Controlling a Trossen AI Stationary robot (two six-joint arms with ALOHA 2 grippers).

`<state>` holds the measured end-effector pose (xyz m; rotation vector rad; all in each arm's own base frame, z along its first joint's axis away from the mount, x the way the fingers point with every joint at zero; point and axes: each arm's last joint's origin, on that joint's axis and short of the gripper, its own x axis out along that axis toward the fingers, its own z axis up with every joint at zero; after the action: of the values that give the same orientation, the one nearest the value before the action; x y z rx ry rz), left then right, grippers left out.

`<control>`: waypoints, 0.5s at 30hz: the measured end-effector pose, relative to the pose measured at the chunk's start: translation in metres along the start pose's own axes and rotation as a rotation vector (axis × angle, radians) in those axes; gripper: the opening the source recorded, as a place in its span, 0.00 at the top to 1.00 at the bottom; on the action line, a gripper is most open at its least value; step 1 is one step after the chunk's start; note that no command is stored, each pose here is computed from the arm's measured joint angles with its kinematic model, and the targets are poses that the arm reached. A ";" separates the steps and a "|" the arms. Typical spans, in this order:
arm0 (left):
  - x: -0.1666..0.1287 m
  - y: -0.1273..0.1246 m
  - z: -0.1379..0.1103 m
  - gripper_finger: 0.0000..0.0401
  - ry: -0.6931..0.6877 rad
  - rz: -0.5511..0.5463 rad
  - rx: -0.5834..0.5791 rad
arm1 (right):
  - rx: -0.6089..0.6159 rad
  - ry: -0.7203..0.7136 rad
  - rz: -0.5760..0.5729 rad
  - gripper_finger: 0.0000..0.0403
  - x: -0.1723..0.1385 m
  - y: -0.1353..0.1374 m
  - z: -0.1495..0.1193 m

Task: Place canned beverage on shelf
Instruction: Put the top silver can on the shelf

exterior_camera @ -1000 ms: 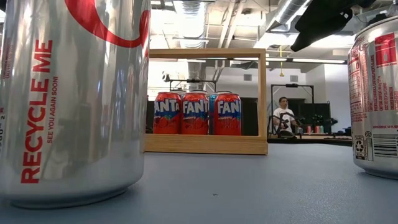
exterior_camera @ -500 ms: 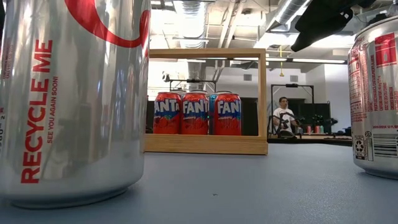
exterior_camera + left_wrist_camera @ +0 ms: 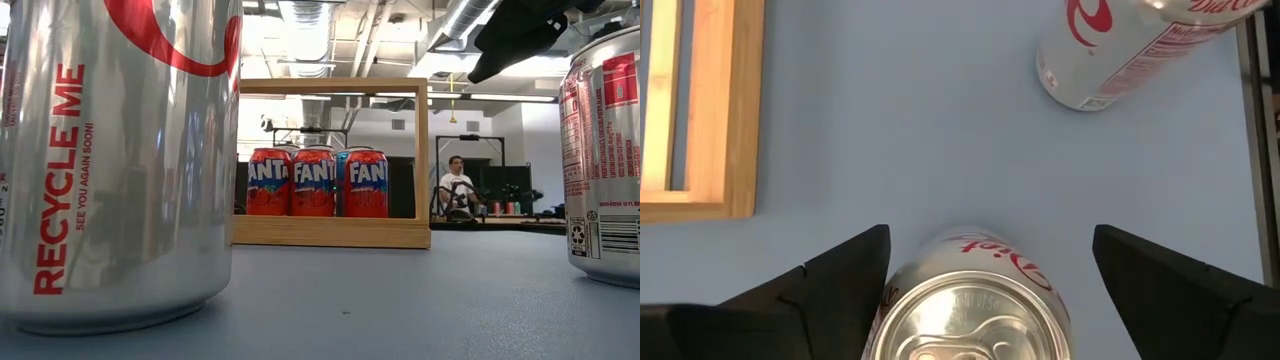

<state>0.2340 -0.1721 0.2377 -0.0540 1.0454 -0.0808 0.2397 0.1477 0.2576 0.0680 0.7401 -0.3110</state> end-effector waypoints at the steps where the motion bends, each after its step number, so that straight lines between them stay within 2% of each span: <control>1: 0.000 0.000 0.000 0.16 0.001 -0.002 0.001 | 0.000 0.000 0.000 0.16 0.000 0.000 0.000; 8: 0.001 0.006 0.002 0.16 0.041 -0.032 -0.043 | 0.000 0.000 0.000 0.16 0.000 0.000 0.000; 15: 0.000 0.009 0.000 0.16 0.092 -0.011 -0.085 | 0.000 0.000 0.000 0.16 0.000 0.000 0.000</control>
<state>0.2341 -0.1631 0.2370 -0.1347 1.1405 -0.0492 0.2397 0.1477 0.2576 0.0681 0.7404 -0.3106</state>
